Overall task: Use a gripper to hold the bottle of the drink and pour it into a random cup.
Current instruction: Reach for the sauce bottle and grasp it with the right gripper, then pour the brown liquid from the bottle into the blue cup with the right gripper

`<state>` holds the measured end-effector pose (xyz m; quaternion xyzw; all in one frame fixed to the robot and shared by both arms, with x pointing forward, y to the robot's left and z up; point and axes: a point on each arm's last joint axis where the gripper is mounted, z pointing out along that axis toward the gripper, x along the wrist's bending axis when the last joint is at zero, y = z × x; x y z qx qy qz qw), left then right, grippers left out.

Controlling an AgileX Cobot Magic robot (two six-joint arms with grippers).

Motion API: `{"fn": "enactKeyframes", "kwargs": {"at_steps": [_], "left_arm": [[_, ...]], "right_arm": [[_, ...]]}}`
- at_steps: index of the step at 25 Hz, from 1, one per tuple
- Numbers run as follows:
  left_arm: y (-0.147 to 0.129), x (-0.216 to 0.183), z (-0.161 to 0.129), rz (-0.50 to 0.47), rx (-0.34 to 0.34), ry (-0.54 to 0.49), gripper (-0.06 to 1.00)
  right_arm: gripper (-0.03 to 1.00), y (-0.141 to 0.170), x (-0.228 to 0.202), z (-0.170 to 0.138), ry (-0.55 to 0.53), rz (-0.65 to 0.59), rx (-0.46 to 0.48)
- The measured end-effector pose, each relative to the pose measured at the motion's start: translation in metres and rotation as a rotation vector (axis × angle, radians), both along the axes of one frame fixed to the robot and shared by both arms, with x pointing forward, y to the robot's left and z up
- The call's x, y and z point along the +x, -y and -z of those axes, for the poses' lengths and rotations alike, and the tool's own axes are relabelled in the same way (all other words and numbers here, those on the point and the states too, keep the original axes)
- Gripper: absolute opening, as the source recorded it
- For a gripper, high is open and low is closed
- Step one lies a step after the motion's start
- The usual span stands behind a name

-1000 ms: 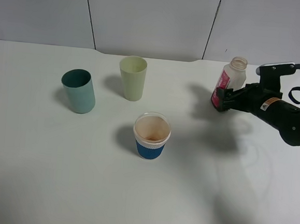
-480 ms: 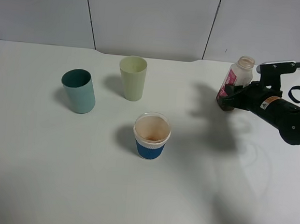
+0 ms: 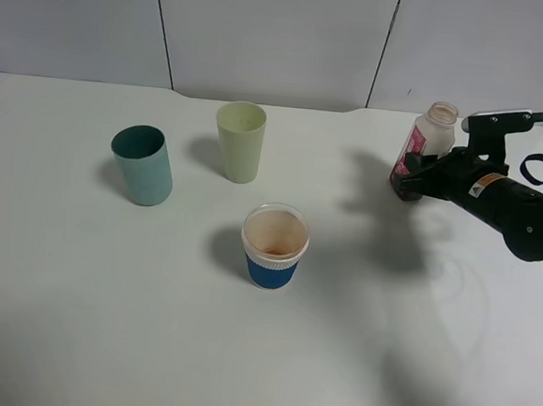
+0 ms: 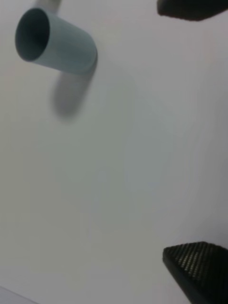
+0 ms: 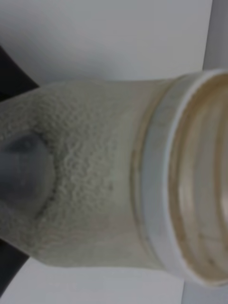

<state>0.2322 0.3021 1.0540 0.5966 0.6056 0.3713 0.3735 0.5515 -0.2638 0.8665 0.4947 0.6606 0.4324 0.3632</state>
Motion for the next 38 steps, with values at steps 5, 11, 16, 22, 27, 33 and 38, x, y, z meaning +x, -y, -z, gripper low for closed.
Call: {"fn": "enactKeyframes", "kwargs": {"at_steps": [5, 11, 16, 22, 27, 33, 38], "left_arm": [[0.000, 0.000, 0.000, 0.000, 0.000, 0.000, 0.93], [0.000, 0.000, 0.000, 0.000, 0.000, 0.000, 0.93], [0.000, 0.000, 0.000, 0.000, 0.000, 0.000, 0.93], [0.000, 0.000, 0.000, 0.000, 0.000, 0.000, 0.93], [0.000, 0.000, 0.000, 0.000, 0.000, 0.000, 0.93], [0.000, 0.000, 0.000, 0.000, 0.000, 0.000, 0.93], [0.000, 0.000, 0.000, 0.000, 0.000, 0.000, 0.93]], "right_arm": [[0.36, -0.009, -0.001, 0.000, 0.001, -0.029, -0.001], [0.36, -0.019, -0.004, -0.006, -0.024, -0.050, 0.014], [0.36, -0.018, -0.007, -0.022, -0.069, -0.014, 0.075], [0.36, -0.021, -0.013, -0.054, -0.033, -0.070, 0.049], [0.36, -0.022, -0.020, -0.074, -0.036, -0.100, 0.023], [0.36, -0.022, -0.029, -0.095, -0.025, -0.132, -0.006], [0.36, -0.033, -0.038, -0.108, 0.008, -0.212, -0.052]]}}
